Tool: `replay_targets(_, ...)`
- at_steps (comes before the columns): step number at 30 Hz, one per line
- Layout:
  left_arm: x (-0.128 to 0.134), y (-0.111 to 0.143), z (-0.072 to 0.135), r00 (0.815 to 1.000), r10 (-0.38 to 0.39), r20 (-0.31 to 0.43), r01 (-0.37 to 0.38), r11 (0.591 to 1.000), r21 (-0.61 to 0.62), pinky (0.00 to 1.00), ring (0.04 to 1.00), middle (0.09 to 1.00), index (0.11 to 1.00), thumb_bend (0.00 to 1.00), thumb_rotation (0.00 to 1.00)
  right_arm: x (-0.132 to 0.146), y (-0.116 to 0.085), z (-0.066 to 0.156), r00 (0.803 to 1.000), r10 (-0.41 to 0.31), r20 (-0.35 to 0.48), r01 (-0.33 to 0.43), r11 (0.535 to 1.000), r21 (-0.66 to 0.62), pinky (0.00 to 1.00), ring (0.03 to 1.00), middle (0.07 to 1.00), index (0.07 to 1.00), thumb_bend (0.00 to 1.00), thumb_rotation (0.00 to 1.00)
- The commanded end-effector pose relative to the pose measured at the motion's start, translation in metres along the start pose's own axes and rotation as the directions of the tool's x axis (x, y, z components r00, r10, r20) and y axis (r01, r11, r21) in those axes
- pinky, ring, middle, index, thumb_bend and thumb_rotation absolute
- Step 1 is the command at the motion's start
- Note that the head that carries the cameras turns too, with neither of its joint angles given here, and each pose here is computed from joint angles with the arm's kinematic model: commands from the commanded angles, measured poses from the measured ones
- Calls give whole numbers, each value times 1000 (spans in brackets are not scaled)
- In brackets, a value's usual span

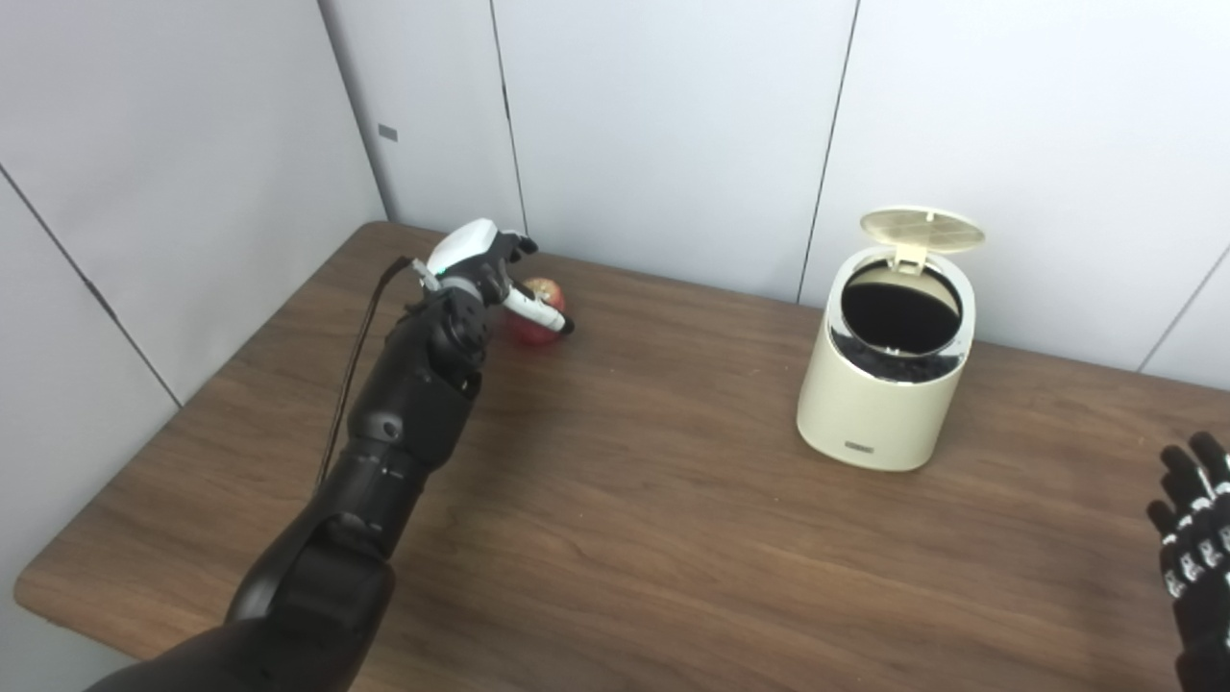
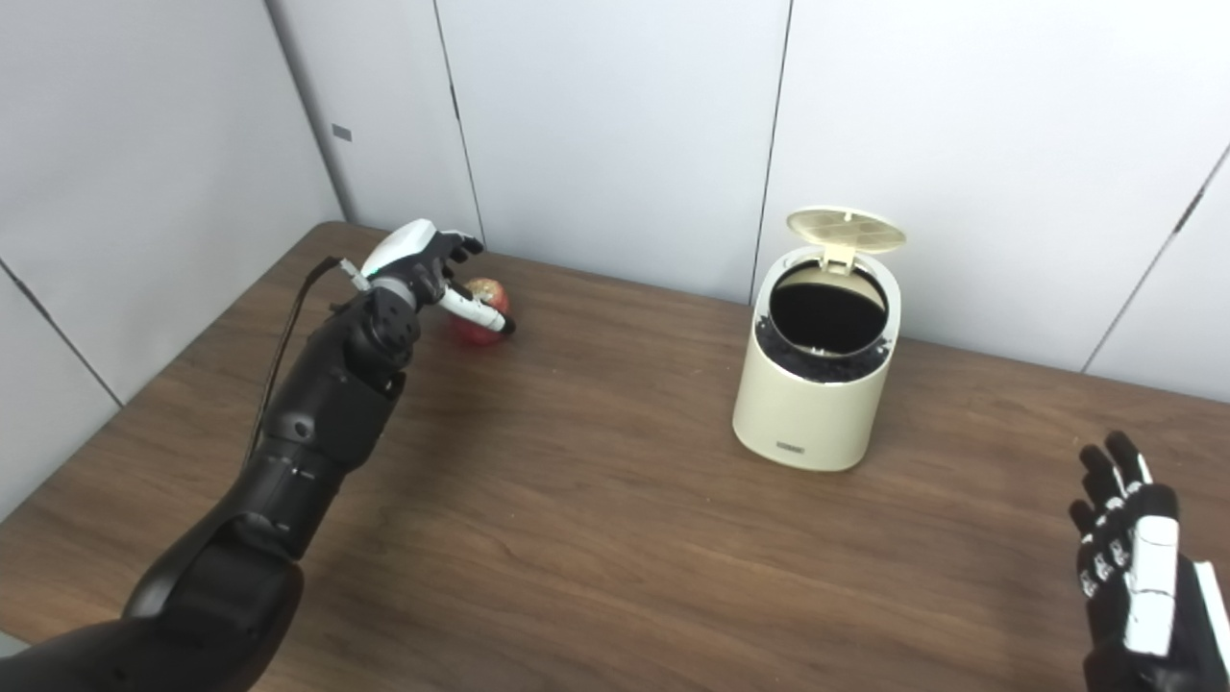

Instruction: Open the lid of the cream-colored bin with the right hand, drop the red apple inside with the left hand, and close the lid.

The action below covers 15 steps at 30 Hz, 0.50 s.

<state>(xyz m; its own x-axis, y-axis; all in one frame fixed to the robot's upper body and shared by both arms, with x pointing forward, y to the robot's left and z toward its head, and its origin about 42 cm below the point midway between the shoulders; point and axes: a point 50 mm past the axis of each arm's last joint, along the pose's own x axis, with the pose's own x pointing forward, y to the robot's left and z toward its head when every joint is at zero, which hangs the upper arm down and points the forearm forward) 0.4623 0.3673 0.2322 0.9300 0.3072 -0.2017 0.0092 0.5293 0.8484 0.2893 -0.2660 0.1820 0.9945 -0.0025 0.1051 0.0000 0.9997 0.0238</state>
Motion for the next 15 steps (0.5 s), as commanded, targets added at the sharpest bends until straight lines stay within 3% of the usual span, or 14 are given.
replay_targets(1, 4, 32, 18, 997, 68, 37, -68, 998, 9, 680, 797, 850, 831, 968, 157, 2, 1, 20, 997, -6, 80, 6, 1000, -6, 1000, 990, 946, 949, 487, 1000)
replay_targets(6, 2, 32, 20, 997, 64, 46, -66, 997, 36, 675, 749, 778, 765, 913, 59, 1, 2, 22, 997, -8, 75, 7, 1000, 12, 1000, 992, 937, 950, 497, 1000)
replay_targets(15, 4, 26, 19, 999, 22, 28, -25, 992, 124, 691, 783, 821, 746, 877, 17, 3, 0, 29, 996, -5, 90, 3, 1000, 26, 996, 982, 923, 968, 538, 1000)
